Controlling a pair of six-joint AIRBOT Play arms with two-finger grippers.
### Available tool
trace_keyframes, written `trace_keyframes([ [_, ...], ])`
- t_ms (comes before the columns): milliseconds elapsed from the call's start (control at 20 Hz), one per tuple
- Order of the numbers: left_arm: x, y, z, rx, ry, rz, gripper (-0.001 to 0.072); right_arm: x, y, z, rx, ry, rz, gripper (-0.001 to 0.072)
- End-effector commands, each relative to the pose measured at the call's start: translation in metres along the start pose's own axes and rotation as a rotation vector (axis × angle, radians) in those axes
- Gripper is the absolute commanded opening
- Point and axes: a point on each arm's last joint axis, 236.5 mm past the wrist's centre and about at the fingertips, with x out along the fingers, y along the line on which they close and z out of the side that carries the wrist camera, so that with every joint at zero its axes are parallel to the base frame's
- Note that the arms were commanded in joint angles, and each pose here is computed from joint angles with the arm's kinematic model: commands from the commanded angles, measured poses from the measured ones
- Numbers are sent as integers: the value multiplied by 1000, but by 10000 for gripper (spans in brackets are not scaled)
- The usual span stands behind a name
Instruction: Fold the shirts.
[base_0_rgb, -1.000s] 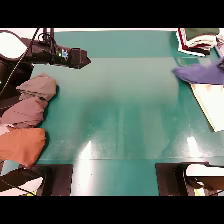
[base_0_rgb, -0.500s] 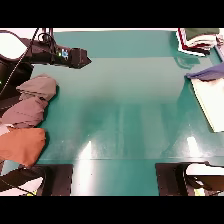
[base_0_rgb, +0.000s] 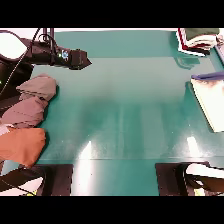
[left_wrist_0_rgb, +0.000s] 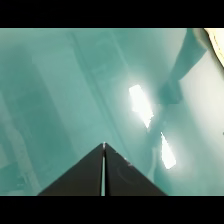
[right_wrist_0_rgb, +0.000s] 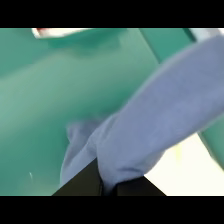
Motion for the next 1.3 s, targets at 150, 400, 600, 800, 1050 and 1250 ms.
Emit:
trace_keyframes([
  [150, 0, 0, 0, 25, 2, 0, 27, -21, -62, -117, 180, 221, -99, 24],
  [400, 0, 0, -1, 33, 2, 0, 28, -40, -107, -175, 298, 275, -206, 554],
  [600, 0, 0, -2, 33, 9, -1, 27, -54, -62, -126, 280, 118, -84, 565],
  [800, 0, 0, -3, 32, 13, -1, 27, -63, 72, -106, 114, 59, 211, 564],
  [1050, 0, 0, 0, 31, 2, -1, 28, -87, 231, -181, -223, 196, 531, 561],
  [1250, 0, 0, 11, 32, -45, 1, 28, -113, 312, -237, -405, 271, 722, 472],
])
